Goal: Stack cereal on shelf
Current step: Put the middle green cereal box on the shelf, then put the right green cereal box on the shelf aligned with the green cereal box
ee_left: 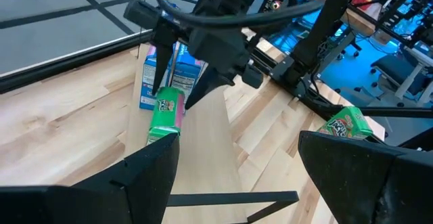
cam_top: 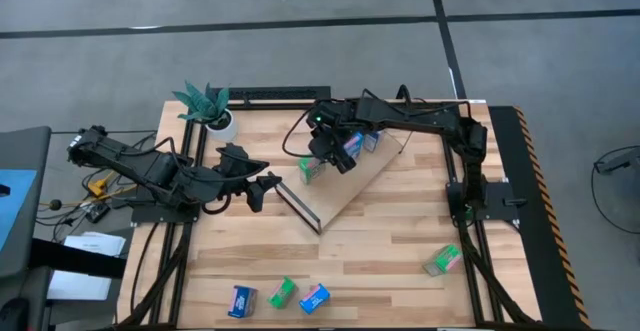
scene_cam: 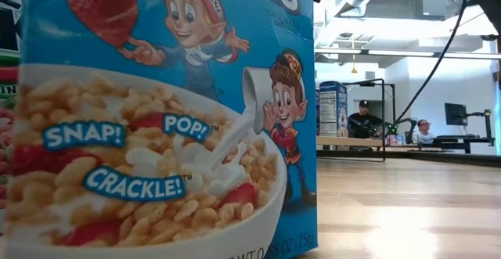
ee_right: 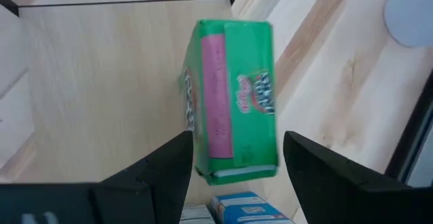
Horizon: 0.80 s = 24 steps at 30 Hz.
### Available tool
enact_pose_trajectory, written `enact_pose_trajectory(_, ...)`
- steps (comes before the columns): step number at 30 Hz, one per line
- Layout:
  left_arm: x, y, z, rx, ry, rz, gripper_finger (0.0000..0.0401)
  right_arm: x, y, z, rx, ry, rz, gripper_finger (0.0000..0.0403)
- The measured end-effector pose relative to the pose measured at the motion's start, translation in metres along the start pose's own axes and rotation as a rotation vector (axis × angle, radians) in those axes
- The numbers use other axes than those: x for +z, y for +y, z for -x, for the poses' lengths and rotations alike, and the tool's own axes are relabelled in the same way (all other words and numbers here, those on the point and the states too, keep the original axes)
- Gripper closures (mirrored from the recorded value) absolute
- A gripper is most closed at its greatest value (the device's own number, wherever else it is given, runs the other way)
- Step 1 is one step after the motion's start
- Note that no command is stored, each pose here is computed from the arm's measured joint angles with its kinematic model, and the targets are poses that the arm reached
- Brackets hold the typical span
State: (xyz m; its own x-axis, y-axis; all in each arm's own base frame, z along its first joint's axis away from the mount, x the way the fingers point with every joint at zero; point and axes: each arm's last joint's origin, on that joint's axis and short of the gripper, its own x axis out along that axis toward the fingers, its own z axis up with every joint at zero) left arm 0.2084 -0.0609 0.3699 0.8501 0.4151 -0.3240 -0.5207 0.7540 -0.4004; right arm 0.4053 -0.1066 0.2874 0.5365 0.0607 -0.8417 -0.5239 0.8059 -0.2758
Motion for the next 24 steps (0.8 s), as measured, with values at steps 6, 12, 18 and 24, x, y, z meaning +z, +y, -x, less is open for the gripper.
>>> enact_pose_trajectory(6, 0.000, 0.000, 0.000, 0.000, 0.000, 0.000, 0.0108, 0.011, -0.009, 0.026, -0.031, -0.019, -0.013, 0.0147)
enact_pose_trajectory(12, 0.000, 0.000, 0.000, 0.000, 0.000, -0.004, 0.0108, 0.019, -0.008, 0.060, 0.009, 0.020, -0.098, 0.0147)
enact_pose_trajectory(18, 0.000, 0.000, 0.000, 0.000, 0.000, -0.011, 0.0108, 0.018, 0.007, 0.103, 0.046, 0.062, -0.289, 0.0147)
enact_pose_trajectory(24, 0.000, 0.000, 0.000, 0.004, -0.007, -0.024, 0.0108, -0.002, 0.037, 0.158, 0.117, 0.151, -0.520, 0.0147)
